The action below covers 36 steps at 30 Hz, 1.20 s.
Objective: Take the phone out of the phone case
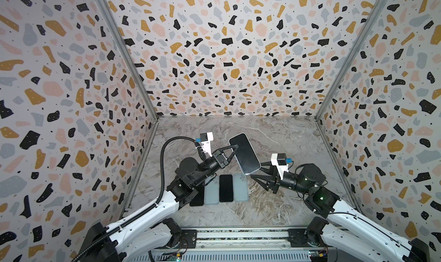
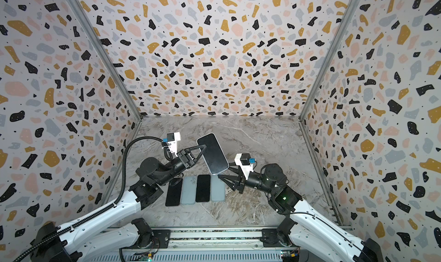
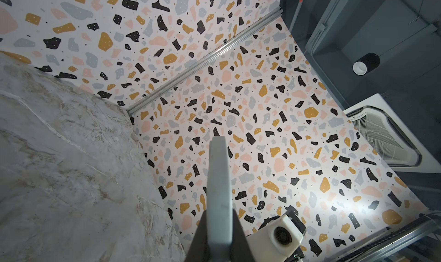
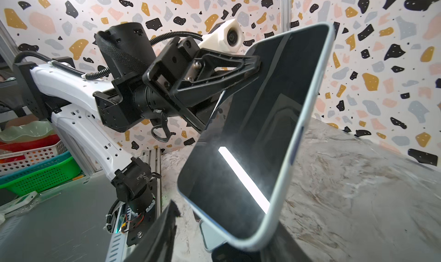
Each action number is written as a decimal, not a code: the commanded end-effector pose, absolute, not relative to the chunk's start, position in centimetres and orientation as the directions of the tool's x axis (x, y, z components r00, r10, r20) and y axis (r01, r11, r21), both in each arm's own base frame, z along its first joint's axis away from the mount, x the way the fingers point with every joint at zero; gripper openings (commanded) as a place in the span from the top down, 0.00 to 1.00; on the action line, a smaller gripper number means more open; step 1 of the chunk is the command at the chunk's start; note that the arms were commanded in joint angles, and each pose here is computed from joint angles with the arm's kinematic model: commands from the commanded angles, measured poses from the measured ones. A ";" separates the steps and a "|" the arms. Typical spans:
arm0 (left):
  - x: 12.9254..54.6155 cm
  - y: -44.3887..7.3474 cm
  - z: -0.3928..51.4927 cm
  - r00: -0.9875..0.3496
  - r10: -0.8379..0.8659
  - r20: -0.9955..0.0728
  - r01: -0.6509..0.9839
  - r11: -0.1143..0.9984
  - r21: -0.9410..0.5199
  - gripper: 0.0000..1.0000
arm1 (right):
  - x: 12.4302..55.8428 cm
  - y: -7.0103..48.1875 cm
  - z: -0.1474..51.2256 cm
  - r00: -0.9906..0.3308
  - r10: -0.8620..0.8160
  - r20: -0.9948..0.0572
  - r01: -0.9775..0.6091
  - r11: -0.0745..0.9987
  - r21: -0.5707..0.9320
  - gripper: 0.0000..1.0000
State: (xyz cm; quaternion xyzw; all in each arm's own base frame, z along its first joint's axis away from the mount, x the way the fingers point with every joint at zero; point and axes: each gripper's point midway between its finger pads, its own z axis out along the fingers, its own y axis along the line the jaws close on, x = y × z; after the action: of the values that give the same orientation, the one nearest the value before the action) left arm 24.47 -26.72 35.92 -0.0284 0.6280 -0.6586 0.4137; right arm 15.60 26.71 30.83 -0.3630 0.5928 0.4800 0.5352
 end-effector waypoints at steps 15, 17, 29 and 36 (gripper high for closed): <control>22.0 -27.4 43.8 -0.578 -0.580 -0.574 0.764 -0.137 -0.631 1.00 | 15.7 21.9 36.0 -0.440 0.320 -0.839 -0.826 0.222 0.518 0.29; 21.7 -27.3 44.1 -0.578 -0.580 -0.574 0.770 -0.154 -0.619 1.00 | 16.1 22.1 36.0 -0.465 0.332 -0.821 -0.820 0.189 0.540 0.29; 21.4 -27.3 44.0 -0.584 -0.577 -0.571 0.771 -0.173 -0.613 1.00 | 14.9 22.6 36.8 -0.454 0.376 -0.808 -0.868 0.017 0.496 0.43; 21.3 -27.4 43.8 -0.589 -0.574 -0.569 0.768 -0.180 -0.614 1.00 | 14.7 22.8 37.4 -0.455 0.386 -0.802 -0.877 -0.036 0.480 0.61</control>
State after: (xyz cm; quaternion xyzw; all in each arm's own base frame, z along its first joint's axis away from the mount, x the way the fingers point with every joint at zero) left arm 23.11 -28.49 40.11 0.0768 0.5271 -0.7381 0.4141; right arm 15.79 23.14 35.80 -0.2179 0.5506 0.6658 0.4539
